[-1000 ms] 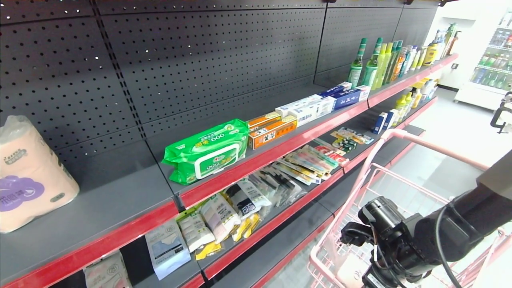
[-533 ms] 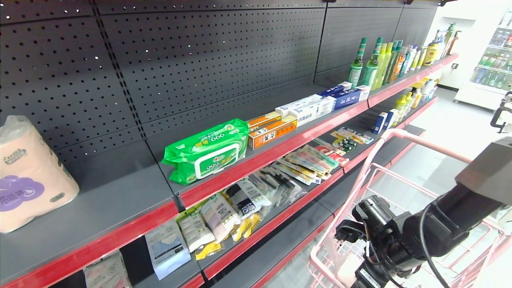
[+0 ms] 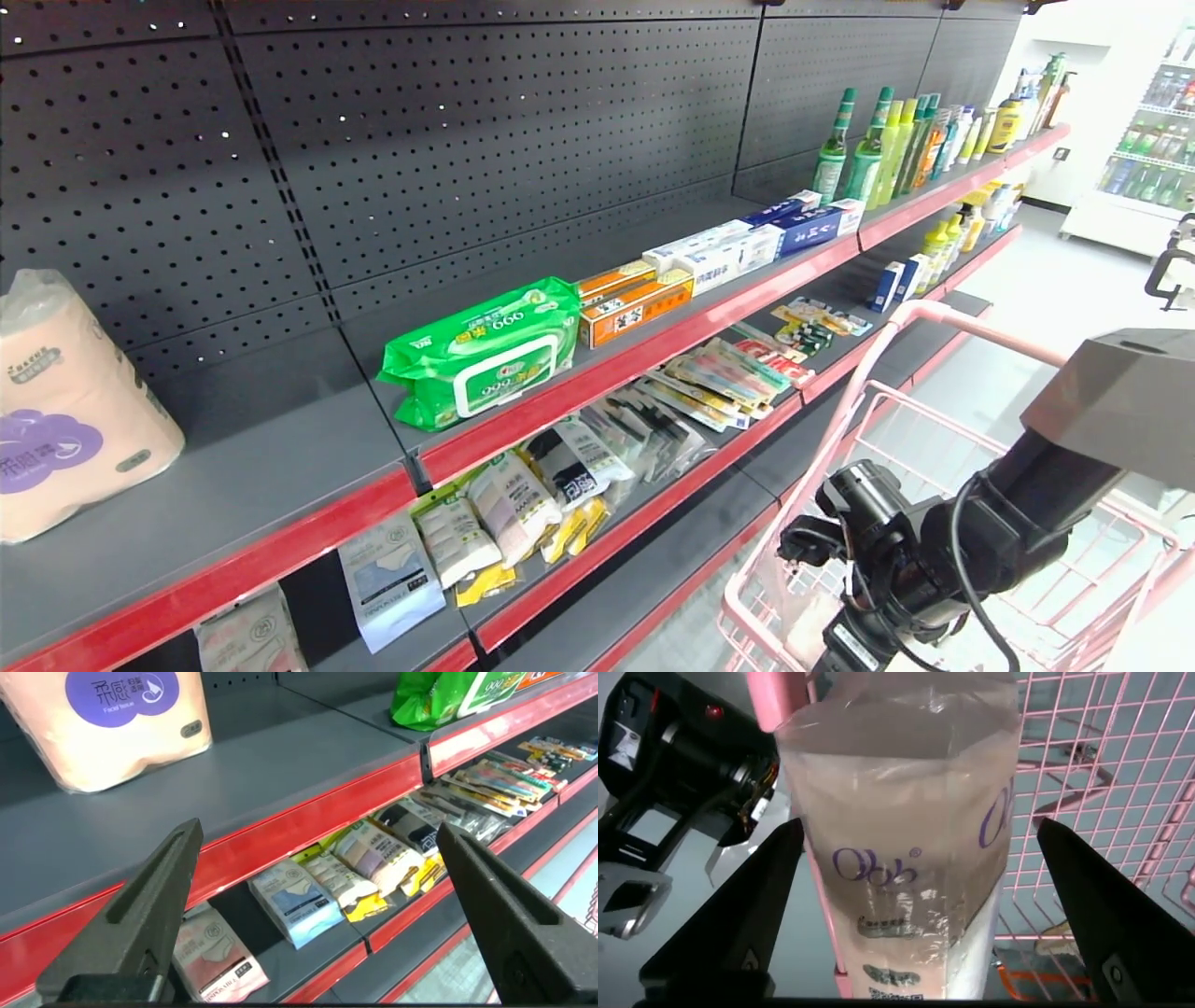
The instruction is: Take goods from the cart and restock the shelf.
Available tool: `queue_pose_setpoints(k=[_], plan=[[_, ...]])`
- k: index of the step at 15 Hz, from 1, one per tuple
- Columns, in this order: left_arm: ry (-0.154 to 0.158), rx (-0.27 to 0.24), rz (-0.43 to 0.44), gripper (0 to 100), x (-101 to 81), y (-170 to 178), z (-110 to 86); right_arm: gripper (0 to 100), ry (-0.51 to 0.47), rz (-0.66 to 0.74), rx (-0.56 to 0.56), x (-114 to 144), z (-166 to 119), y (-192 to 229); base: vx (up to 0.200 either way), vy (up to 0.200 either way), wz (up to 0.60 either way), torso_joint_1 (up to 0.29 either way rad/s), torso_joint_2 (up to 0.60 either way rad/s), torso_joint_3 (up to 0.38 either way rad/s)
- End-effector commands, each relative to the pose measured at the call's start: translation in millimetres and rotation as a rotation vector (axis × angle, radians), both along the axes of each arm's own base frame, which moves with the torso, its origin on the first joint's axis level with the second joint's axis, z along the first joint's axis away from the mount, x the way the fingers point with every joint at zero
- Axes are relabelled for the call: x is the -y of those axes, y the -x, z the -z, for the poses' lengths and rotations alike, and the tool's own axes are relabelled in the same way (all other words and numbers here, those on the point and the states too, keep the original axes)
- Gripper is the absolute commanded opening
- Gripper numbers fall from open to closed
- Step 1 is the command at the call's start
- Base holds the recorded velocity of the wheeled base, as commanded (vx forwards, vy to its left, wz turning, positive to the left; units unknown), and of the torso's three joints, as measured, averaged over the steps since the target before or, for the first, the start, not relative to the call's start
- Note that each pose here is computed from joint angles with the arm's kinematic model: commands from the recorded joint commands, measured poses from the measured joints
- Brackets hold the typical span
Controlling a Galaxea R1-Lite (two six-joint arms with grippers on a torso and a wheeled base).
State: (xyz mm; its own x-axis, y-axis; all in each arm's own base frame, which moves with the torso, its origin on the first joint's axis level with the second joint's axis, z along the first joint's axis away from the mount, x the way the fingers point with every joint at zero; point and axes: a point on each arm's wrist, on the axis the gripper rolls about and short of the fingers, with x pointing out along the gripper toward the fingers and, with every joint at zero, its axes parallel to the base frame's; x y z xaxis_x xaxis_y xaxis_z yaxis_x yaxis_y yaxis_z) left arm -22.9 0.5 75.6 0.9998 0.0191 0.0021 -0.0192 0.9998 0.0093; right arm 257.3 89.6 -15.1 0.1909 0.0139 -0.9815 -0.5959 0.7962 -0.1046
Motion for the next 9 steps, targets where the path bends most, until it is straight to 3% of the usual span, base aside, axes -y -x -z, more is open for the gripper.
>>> queue_pose_setpoints(k=[1, 9], plan=[[0.000, -0.001, -0.001, 100, 0.0, -0.1, 0.0, 100, 0.009, 0.003, 0.002, 11.8, 0.9, -5.8, 0.000, 0.000, 0.00, 0.000, 0.00, 0.000], [0.000, -0.001, -0.001, 100, 0.0, -0.1, 0.0, 100, 0.014, 0.008, -0.003, 20.3, 5.9, -13.4, 0.000, 0.000, 0.00, 0.000, 0.00, 0.000]])
